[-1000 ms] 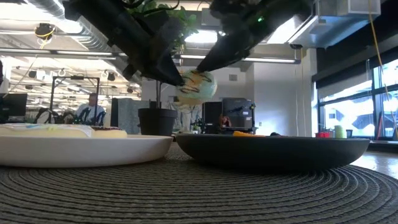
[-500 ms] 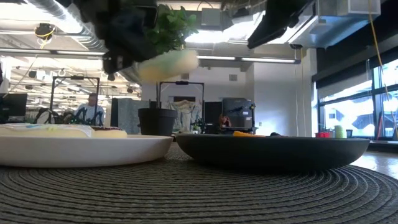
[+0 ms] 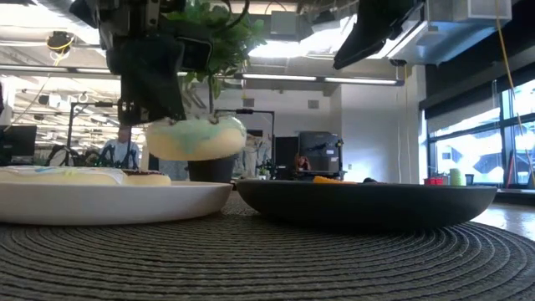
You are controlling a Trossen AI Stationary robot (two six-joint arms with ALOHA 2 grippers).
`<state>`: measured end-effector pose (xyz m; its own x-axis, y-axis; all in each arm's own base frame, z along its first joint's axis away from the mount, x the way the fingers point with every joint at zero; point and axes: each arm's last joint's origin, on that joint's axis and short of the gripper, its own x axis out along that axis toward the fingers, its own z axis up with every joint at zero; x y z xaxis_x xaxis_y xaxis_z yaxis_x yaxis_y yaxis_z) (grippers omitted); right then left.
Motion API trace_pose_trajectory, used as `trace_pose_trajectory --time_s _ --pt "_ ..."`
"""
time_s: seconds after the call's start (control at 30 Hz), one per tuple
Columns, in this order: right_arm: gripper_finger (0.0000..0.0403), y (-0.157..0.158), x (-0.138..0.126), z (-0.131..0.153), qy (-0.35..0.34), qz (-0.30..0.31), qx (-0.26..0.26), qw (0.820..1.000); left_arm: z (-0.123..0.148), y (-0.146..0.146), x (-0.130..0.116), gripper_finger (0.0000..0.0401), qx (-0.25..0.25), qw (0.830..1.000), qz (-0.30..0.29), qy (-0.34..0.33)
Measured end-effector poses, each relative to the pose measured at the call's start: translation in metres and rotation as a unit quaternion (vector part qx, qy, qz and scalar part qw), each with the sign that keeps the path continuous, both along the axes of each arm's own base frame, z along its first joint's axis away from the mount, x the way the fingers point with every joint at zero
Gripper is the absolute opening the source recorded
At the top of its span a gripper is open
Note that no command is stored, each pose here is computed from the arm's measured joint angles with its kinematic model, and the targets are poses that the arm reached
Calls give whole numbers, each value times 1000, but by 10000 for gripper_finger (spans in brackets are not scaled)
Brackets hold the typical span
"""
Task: Pick & Place donuts
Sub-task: Put the large green donut on the white plate
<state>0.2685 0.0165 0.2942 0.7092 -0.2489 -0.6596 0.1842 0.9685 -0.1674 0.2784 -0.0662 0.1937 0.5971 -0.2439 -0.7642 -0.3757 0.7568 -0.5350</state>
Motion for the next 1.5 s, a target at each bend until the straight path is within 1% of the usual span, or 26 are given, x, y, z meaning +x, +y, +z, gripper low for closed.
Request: trace_pose_trajectory --time_s 0.17,0.4,0.57,0.9,1.2,1.37,1.5 --pt "196 0 3 -4 1 0 0 1000 -5 0 2 3 0 1000 0 10" --pt "196 0 1 -15 14 -1 0 1000 -8 -1 2 3 -13 1000 -3 19" --pt "196 0 1 -22 7 -1 0 1000 -8 -1 2 3 -15 1000 -3 25" --pt "196 0 1 -22 7 1 -2 1000 -26 -3 5 4 -14 998 1 64" --pt "196 0 1 -22 7 0 -1 1000 -27 -1 0 16 -13 996 10 93" --pt "196 0 1 -22 7 0 -1 1000 -27 -1 1 17 -14 996 10 87" --pt "196 0 1 -22 7 0 -1 1000 -27 -1 1 25 -4 996 16 85"
